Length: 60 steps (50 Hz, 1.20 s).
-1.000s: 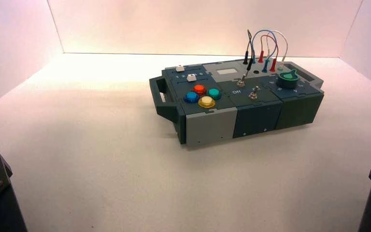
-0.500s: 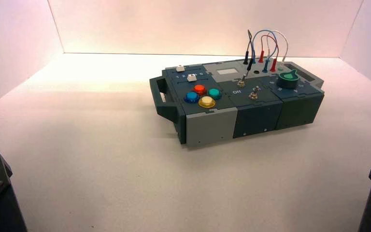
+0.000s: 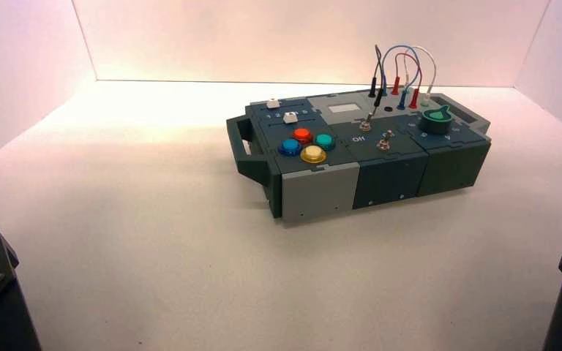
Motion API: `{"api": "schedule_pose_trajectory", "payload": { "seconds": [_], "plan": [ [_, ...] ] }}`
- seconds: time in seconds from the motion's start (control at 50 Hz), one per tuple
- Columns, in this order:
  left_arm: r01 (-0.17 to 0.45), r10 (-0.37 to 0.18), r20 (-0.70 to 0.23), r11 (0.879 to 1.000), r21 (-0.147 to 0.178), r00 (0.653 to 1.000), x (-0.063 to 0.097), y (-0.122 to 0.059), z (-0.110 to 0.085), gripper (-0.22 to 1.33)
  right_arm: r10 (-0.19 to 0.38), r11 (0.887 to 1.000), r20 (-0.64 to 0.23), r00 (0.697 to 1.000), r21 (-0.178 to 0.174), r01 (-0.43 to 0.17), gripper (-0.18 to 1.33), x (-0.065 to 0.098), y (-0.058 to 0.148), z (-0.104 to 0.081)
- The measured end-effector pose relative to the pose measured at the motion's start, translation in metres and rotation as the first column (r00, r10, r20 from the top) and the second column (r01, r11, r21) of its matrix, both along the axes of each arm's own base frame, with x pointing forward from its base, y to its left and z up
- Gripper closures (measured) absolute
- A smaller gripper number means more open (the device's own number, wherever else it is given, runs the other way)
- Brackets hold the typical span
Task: View the box from the top.
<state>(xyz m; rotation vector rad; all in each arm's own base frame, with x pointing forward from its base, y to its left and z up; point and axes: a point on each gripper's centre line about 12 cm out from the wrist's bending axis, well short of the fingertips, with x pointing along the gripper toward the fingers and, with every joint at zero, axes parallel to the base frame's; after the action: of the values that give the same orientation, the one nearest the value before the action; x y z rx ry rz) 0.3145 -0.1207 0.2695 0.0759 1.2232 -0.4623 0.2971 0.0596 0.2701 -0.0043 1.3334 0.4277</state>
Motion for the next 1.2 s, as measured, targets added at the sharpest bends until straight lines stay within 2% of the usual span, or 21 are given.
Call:
{"api": "schedule_pose_trajectory", "payload": {
  "seconds": [0.2,0.3,0.42,0.64,0.88,1.2],
  "plan": [
    [0.022,-0.020,-0.098,0.999,0.023,0.995,0.000,-0.002,-0.012,1.28,-0.009,1.000,-0.013,1.000,-0.005,0.009,1.29,-0.002,-0.003,0.000],
    [0.040,-0.036,-0.124,0.999,0.030,0.992,0.001,-0.008,-0.019,1.28,-0.068,0.998,-0.013,0.998,-0.004,0.068,1.29,-0.002,-0.017,0.002],
    [0.068,-0.063,-0.136,0.997,0.034,0.989,0.000,-0.015,-0.023,1.28,-0.102,0.995,-0.016,0.995,-0.008,0.101,1.29,-0.005,-0.027,0.001],
    [0.112,-0.108,-0.119,0.993,0.031,0.987,0.000,-0.032,-0.021,1.28,-0.106,0.994,-0.051,0.993,-0.014,0.105,1.29,-0.014,-0.029,-0.009],
    [0.123,-0.120,-0.094,0.992,0.022,0.988,0.000,-0.039,-0.018,1.28,-0.106,0.994,-0.073,0.992,-0.021,0.104,1.29,-0.019,-0.029,-0.017],
    [0.135,-0.134,-0.078,0.991,0.011,0.988,-0.001,-0.046,-0.017,1.28,-0.113,0.993,-0.062,0.992,-0.036,0.111,1.29,-0.020,-0.031,-0.016]
  ]
}}
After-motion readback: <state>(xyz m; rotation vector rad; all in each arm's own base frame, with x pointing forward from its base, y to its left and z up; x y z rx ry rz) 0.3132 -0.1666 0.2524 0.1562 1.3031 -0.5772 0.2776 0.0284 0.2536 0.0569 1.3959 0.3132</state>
